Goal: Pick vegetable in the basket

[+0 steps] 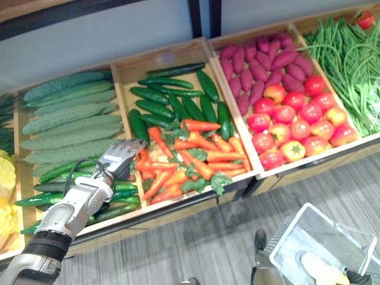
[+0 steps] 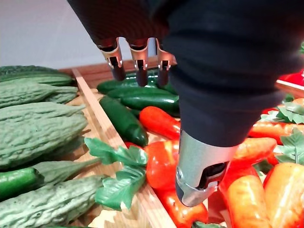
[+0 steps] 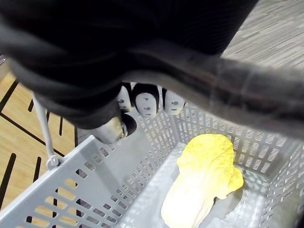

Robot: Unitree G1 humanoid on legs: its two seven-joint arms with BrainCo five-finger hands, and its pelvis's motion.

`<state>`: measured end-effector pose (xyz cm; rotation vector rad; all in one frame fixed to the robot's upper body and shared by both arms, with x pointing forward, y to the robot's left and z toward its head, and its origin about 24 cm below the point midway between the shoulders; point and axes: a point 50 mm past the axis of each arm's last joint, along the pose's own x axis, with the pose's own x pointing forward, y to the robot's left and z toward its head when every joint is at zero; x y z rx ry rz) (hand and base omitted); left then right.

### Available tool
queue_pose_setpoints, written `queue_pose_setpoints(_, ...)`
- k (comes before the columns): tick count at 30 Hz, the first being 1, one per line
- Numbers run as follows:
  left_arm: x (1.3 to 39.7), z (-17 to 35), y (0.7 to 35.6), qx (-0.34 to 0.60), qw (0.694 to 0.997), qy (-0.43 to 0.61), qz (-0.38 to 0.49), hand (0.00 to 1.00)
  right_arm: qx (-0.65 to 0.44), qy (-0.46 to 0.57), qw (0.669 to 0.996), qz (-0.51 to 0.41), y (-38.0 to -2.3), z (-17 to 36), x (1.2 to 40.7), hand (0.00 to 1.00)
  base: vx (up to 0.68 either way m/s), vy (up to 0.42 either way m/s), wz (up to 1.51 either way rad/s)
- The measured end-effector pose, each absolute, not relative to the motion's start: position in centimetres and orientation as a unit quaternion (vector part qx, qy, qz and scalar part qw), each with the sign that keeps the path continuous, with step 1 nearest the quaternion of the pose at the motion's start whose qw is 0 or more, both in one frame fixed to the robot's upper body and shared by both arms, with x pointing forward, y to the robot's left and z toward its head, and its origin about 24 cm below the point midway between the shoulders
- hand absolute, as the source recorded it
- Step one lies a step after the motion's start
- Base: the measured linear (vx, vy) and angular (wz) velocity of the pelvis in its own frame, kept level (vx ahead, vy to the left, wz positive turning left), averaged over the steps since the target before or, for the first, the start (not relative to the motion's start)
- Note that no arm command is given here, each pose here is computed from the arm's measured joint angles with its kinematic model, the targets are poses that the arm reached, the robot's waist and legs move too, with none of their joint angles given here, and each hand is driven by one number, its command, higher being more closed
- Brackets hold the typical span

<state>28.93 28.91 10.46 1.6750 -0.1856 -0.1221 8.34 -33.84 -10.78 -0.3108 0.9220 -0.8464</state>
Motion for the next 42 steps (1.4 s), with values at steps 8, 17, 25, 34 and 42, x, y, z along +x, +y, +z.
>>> queue_pose_setpoints(8,29.6,10.7,27.8,0.727,0.678,-0.100,-0.048,0.00,-0.142,0.415,0.808,-0.394,-33.9,-10.4,9.7,1.00,-0.04,-0.077,-0.05)
queue_pose_setpoints(17,30.1,11.2,27.4,0.724,0.680,-0.109,-0.040,0.00,-0.143,0.399,0.814,-0.396,-34.1,-9.9,10.5,1.00,-0.04,-0.068,-0.08)
queue_pose_setpoints(25,30.9,9.6,27.3,0.709,0.700,-0.083,-0.027,1.00,-0.151,0.390,0.815,-0.400,-34.7,-9.4,10.8,1.00,-0.05,-0.062,-0.05)
queue_pose_setpoints(34,32.3,8.9,27.5,0.689,0.722,-0.056,0.022,1.00,-0.151,0.386,0.817,-0.400,-34.7,-9.3,11.1,1.00,-0.05,-0.072,-0.06)
queue_pose_setpoints(42,32.2,7.9,27.9,0.680,0.732,-0.026,0.037,1.00,-0.152,0.386,0.817,-0.400,-34.7,-9.3,11.1,1.00,-0.05,-0.058,-0.06)
